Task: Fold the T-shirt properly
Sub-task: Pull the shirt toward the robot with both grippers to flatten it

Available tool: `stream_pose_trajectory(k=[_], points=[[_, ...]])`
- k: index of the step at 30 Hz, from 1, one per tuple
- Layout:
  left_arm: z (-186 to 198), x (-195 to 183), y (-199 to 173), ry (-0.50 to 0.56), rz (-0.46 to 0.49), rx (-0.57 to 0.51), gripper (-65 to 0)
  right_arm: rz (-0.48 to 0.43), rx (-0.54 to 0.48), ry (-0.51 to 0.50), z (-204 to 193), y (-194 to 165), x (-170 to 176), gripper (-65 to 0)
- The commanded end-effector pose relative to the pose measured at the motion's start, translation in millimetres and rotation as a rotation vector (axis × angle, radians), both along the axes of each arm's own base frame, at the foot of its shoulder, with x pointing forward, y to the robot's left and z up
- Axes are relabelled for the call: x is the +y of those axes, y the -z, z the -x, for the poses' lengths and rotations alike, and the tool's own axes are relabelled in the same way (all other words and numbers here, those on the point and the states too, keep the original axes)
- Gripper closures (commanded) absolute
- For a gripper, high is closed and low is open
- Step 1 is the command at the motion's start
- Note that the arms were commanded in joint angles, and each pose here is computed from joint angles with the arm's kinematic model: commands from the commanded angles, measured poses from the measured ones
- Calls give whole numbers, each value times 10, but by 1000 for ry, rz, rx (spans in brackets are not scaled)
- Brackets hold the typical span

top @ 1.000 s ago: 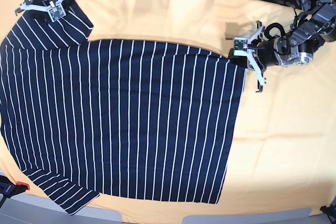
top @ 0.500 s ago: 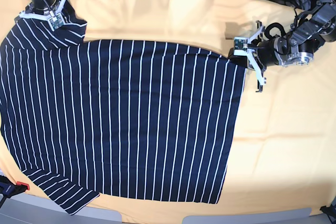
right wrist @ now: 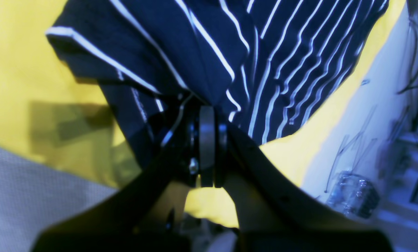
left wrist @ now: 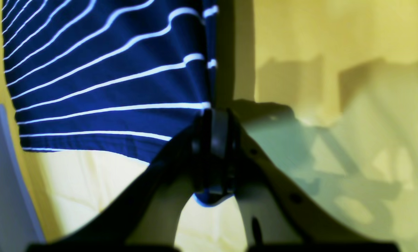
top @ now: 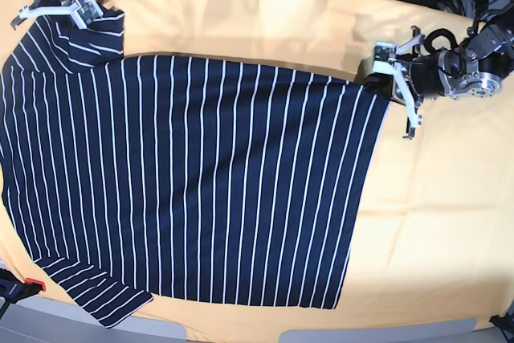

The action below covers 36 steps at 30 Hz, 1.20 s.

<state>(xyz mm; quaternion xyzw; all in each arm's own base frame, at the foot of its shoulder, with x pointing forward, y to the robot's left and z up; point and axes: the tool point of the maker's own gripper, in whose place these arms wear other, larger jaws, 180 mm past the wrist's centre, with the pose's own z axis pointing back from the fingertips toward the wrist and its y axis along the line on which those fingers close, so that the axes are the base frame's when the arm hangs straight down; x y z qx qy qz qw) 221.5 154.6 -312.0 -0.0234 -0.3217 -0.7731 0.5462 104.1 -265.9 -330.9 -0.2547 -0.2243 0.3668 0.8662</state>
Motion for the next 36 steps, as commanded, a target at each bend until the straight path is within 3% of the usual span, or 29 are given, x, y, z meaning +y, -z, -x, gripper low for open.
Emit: stream_pose_trajectory(k=[1,4,9,14,23,36], points=[[-1,50,-86,16,-16,-5,0,42,-4,-8,28,-71,-57,0],[101,66,-111,29,-21,42,0,90,31,-9,181,-75,-130,0],[420,22,-136,94,-23,185,0,90,95,-12,416,-53,-115,0],[504,51,-192,109,-32,210,0,89,157,-11,623,-82,-82,0],[889,91,-236,127,-41,320,0,93,158,-2,628,-85,-96,0],[904,134,-209,162,-99,283,0,143,212,54,743,-84,-217,0]])
